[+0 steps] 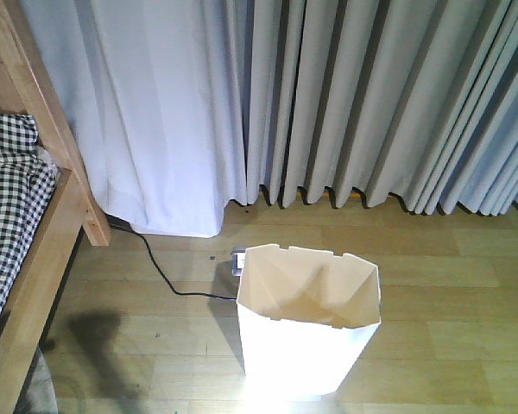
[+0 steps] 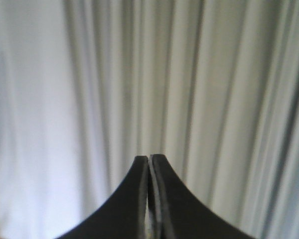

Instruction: Move trash bin to bedside with robot

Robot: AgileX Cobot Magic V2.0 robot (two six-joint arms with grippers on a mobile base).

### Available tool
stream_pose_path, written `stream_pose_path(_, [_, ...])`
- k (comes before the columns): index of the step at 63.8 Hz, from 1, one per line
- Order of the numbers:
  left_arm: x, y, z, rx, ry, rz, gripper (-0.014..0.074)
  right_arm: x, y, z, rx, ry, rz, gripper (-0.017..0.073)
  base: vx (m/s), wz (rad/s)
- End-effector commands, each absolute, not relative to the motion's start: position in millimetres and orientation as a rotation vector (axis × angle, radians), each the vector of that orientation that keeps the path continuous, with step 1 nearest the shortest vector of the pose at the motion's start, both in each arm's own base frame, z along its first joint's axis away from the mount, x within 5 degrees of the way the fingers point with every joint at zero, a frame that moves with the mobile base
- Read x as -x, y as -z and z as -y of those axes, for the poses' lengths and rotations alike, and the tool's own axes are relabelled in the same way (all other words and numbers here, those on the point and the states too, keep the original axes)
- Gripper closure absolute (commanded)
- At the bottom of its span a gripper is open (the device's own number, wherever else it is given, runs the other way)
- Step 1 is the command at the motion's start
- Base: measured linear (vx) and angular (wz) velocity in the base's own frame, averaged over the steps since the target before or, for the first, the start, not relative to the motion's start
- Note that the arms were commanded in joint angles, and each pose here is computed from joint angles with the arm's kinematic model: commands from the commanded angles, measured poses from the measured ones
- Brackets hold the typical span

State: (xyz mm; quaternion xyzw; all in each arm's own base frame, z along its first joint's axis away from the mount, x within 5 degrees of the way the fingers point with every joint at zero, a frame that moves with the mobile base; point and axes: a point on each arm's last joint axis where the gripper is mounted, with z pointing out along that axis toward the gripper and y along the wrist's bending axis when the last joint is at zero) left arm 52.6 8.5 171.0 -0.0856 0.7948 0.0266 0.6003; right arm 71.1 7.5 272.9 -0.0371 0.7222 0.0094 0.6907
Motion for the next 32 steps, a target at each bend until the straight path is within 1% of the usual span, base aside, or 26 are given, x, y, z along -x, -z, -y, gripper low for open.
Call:
stream_pose_path(1, [-53, -176, -8, 0.191, -0.054, -1.766, 0.06, -67, -285, -1, 0.045, 0.066, -1.545, 0.0568, 0.0, 0.0])
stream_pose_path(9, [-53, -176, -8, 0.191, -0.054, -1.766, 0.06, -62, -286, 4, 0.016, 0.118, -1.53, 0.0568, 0.0, 0.0])
stream_pose_path(18, [-53, -176, -8, 0.191, -0.054, -1.766, 0.06, -56, -283, 5, 0.003, 0.132, -1.512, 0.0568, 0.0, 0.0])
stream_pose_path(32, [-53, -176, -8, 0.191, -0.054, -1.766, 0.06, -51, -231, 3, 0.03, 0.108, -1.54, 0.0568, 0.0, 0.0])
